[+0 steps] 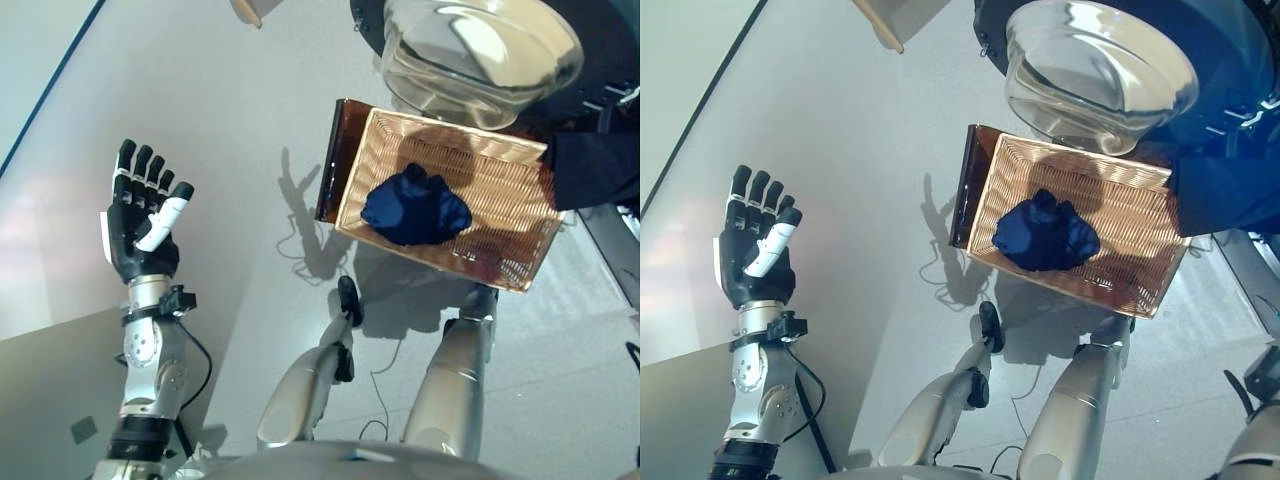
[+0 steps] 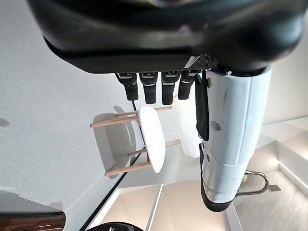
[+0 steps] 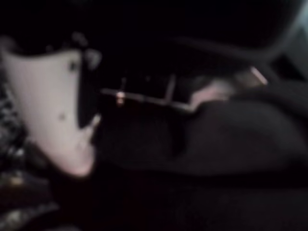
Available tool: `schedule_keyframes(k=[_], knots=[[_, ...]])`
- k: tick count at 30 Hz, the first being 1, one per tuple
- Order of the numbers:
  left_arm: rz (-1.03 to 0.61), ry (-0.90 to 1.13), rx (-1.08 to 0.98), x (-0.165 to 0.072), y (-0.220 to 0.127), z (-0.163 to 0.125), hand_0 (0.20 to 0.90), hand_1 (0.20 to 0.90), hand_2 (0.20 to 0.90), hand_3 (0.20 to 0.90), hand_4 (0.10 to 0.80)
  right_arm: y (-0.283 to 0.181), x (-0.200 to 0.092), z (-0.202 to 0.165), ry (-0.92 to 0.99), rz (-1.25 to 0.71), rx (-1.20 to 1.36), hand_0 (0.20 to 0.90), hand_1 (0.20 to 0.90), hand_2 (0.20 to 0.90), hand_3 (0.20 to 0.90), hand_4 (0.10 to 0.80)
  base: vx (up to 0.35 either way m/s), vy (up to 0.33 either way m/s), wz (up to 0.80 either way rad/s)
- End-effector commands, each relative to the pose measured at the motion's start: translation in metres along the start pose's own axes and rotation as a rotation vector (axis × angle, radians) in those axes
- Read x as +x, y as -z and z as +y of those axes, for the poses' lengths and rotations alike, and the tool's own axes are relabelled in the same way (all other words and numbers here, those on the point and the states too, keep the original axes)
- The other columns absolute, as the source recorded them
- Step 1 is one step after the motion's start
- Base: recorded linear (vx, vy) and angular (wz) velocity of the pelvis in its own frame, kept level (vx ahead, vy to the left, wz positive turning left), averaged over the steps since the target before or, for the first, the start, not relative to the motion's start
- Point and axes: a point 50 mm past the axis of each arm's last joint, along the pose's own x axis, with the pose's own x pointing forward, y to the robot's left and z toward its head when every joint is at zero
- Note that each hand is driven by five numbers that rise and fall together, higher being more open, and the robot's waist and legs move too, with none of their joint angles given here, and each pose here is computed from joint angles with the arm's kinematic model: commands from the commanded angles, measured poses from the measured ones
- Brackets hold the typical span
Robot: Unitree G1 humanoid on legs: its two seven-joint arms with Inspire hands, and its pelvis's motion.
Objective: Pick up the clothes and place them into the washing machine
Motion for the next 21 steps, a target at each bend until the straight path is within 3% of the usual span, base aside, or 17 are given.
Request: schedule_keyframes(k=[1, 8, 14, 15, 16, 18, 21], knots=[[-0.204, -0.043, 0.017, 0.004, -0.039, 0.015, 0.9, 0.9, 0.9, 0.9, 0.8, -0.121, -0.003, 0.045, -0.21, -0.464, 0.033, 0.2, 0.2, 0.2, 0.2, 0.3, -0.039, -0.069, -0.06], [-0.167, -0.021, 0.039, 0.001, -0.035, 0.016, 0.9, 0.9, 0.9, 0.9, 0.8, -0.177, -0.017, 0.063, -0.254, -0.639, 0.077, 0.2, 0.2, 0.2, 0.2, 0.3, 0.007, -0.075, 0.01], [-0.166, -0.042, 0.021, -0.001, -0.033, 0.017, 0.9, 0.9, 0.9, 0.9, 0.8, -0.159, -0.015, 0.064, -0.258, -0.609, 0.006, 0.2, 0.2, 0.2, 0.2, 0.3, -0.007, -0.009, 0.01], [-0.168, -0.041, 0.012, -0.001, -0.032, 0.016, 0.9, 0.9, 0.9, 0.9, 0.8, -0.142, -0.008, 0.058, -0.24, -0.555, -0.04, 0.313, 0.313, 0.313, 0.313, 0.38, -0.013, 0.03, 0.06], [-0.169, -0.04, 0.012, -0.001, -0.033, 0.016, 0.9, 0.9, 0.9, 0.9, 0.8, -0.131, -0.004, 0.054, -0.232, -0.521, -0.076, 0.469, 0.469, 0.469, 0.469, 0.492, -0.013, 0.03, 0.07], [-0.17, -0.042, 0.013, -0.001, -0.033, 0.017, 0.9, 0.9, 0.9, 0.9, 0.8, -0.121, -0.001, 0.051, -0.236, -0.489, -0.11, 0.9, 0.9, 0.9, 0.9, 0.8, -0.003, 0.014, 0.02], [-0.178, -0.061, 0.011, 0.0, -0.034, 0.02, 0.9, 0.9, 0.9, 0.9, 0.8, -0.099, 0.001, 0.046, -0.257, -0.433, -0.169, 0.9, 0.9, 0.9, 0.9, 0.8, 0.004, 0.037, 0.05]])
